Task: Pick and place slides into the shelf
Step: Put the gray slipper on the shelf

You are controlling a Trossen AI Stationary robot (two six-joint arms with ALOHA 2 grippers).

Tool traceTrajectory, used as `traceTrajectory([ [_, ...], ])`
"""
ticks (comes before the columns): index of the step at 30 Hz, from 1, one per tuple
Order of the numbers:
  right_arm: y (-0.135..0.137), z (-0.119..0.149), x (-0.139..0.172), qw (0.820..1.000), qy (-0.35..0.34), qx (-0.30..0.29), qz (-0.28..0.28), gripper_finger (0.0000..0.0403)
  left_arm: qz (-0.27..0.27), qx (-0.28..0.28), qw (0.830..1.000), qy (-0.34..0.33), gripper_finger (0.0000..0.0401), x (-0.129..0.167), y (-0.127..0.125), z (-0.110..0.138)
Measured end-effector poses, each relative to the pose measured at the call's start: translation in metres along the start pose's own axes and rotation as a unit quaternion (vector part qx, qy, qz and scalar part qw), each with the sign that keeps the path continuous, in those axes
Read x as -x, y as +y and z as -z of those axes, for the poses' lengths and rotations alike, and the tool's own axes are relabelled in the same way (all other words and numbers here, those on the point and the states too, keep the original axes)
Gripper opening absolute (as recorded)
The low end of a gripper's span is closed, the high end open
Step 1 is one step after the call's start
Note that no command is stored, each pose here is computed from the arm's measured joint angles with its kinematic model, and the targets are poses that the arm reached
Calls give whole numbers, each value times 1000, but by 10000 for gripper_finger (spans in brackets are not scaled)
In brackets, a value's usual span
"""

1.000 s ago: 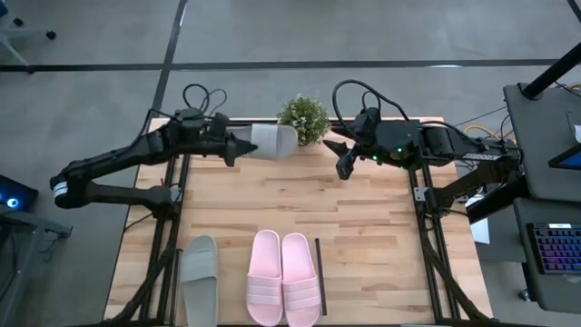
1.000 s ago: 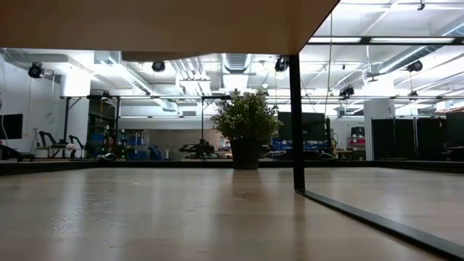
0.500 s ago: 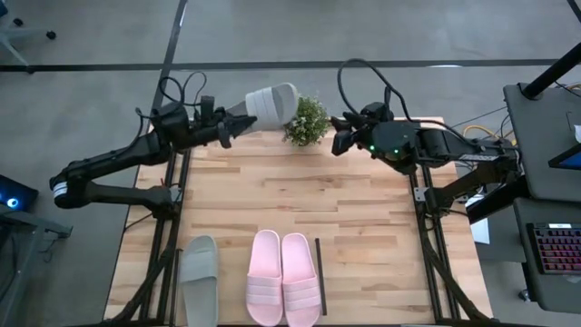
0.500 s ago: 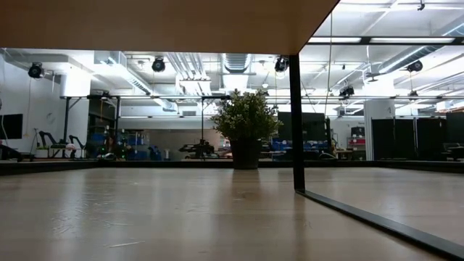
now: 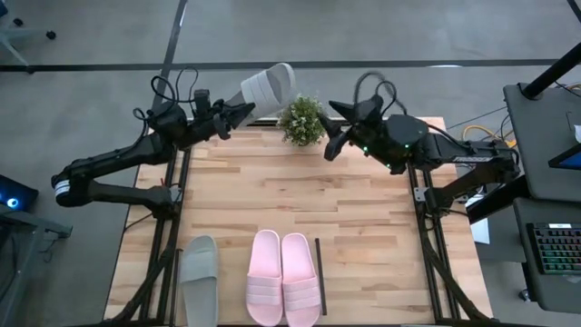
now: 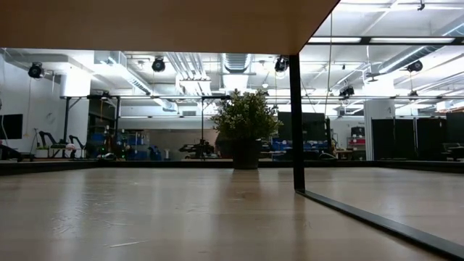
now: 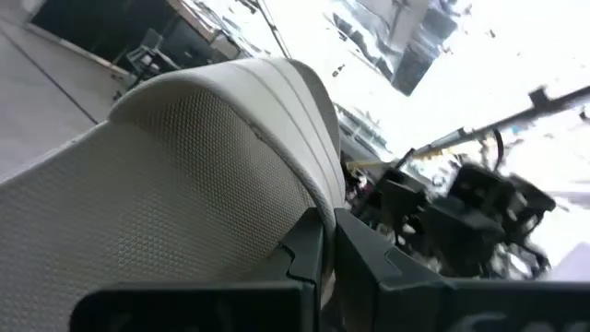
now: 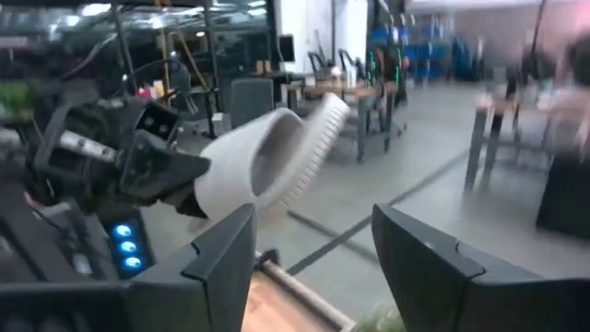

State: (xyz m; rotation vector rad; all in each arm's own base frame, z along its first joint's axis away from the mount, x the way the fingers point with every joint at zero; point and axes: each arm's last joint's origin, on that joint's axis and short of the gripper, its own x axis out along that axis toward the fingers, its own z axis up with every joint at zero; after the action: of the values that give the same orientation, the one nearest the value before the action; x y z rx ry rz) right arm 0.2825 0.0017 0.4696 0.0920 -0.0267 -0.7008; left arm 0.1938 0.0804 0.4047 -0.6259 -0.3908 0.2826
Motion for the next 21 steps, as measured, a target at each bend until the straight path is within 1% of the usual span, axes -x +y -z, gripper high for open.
traceTrajectory([
  [4, 8, 6, -8, 995, 2, 97, -17, 216, -8, 6, 1000, -8, 0, -3, 2, 1],
  [7, 16, 17, -16, 984, 12, 175, -30, 216, -9, 15, 1000, -11, 0, -6, 3, 2],
  [10, 27, 24, -26, 975, 2, 210, -66, 215, -8, 17, 1000, -11, 0, -11, 5, 5],
  [11, 29, 26, -30, 974, -4, 214, -70, 215, -10, 18, 1000, -8, 0, -12, 6, 7],
  [14, 29, 25, -36, 978, -17, 198, -70, 214, -13, 17, 1000, -2, 0, -15, 9, 10],
  [16, 26, 21, -39, 982, -26, 166, -82, 214, -11, 12, 1000, 1, 0, -17, 9, 10],
  [19, 17, 9, -42, 988, -37, 109, -107, 215, 7, -26, 1000, -6, 0, -18, 7, 9],
  [21, 10, 1, -45, 988, -37, 77, -129, 215, 19, -47, 999, -11, 0, -18, 6, 8],
])
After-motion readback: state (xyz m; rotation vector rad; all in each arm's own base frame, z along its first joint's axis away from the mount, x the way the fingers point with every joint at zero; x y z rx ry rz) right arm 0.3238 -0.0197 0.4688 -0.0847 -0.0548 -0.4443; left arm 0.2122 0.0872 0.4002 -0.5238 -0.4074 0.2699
